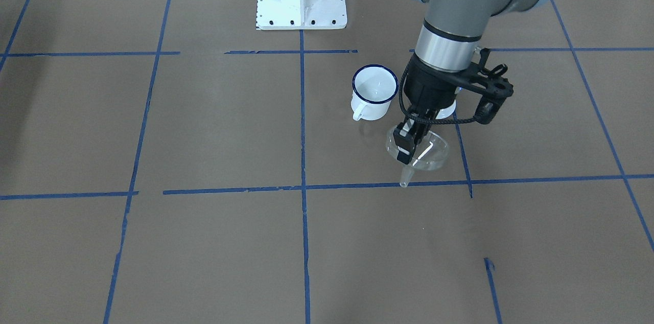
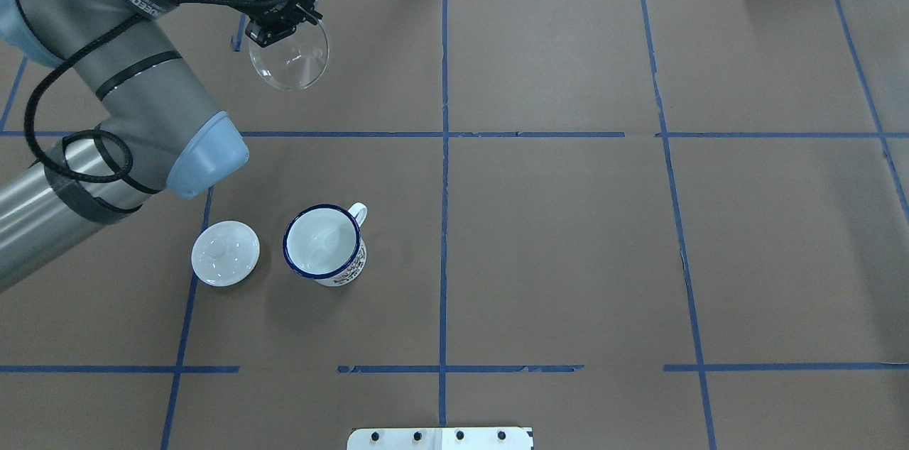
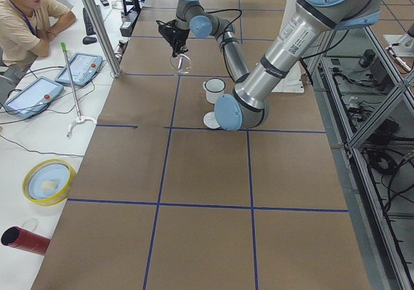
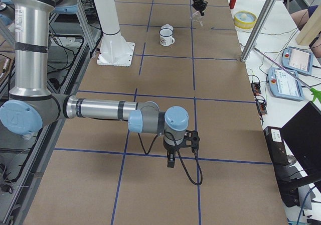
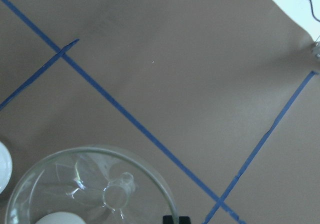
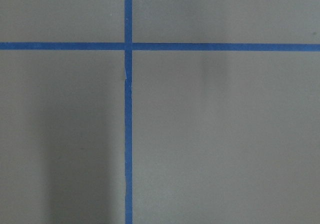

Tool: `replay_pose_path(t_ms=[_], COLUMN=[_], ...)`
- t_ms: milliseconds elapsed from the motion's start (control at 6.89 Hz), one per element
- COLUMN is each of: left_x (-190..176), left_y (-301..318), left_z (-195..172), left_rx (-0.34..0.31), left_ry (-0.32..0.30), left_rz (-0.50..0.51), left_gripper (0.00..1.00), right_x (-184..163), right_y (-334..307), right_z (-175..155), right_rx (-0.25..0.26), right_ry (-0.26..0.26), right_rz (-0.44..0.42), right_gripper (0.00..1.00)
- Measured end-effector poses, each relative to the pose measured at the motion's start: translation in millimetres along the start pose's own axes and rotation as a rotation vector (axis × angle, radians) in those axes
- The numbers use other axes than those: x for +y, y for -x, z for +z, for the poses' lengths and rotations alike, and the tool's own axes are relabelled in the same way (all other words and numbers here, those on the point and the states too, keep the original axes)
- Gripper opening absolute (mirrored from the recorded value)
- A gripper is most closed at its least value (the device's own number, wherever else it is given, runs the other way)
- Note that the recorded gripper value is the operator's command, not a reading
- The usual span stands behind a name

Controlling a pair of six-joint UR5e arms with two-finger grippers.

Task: Remove funnel from cup
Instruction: 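Lift the glass funnel out of the mug with the left gripper, then carry the funnel farther from the robot and release it on the table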

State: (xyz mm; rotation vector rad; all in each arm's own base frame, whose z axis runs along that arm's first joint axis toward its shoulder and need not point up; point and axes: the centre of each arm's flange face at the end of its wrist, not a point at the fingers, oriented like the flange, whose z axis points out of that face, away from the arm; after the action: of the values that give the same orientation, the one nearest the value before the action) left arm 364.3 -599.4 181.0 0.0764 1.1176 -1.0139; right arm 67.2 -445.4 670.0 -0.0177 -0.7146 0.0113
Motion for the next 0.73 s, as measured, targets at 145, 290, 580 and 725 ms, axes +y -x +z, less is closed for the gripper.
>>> replay_pose_path(t_ms=[145,290,580,725], left_x=[-24,-47,-78,-80], left_y=[8,21,48,59], left_z=[42,80,127,142], left_rx=[0.095,0.172,0.245,0.26], left_ry=[-0.049,-0.101,-0.158,-0.153], left_rz=[-0.037,-0.068,-0.103,-0.115], left_gripper=[0.0,0.0,0.0,0.0], right_x=[0,0,0,0], right_y=[0,0,0,0], right_z=[0,0,0,0], right_rx=[0.0,0.0,0.0,0.0], right_ry=[0.0,0.0,0.0,0.0], right_rz=[0.0,0.0,0.0,0.0], right_gripper=[1.0,1.0,1.0,1.0])
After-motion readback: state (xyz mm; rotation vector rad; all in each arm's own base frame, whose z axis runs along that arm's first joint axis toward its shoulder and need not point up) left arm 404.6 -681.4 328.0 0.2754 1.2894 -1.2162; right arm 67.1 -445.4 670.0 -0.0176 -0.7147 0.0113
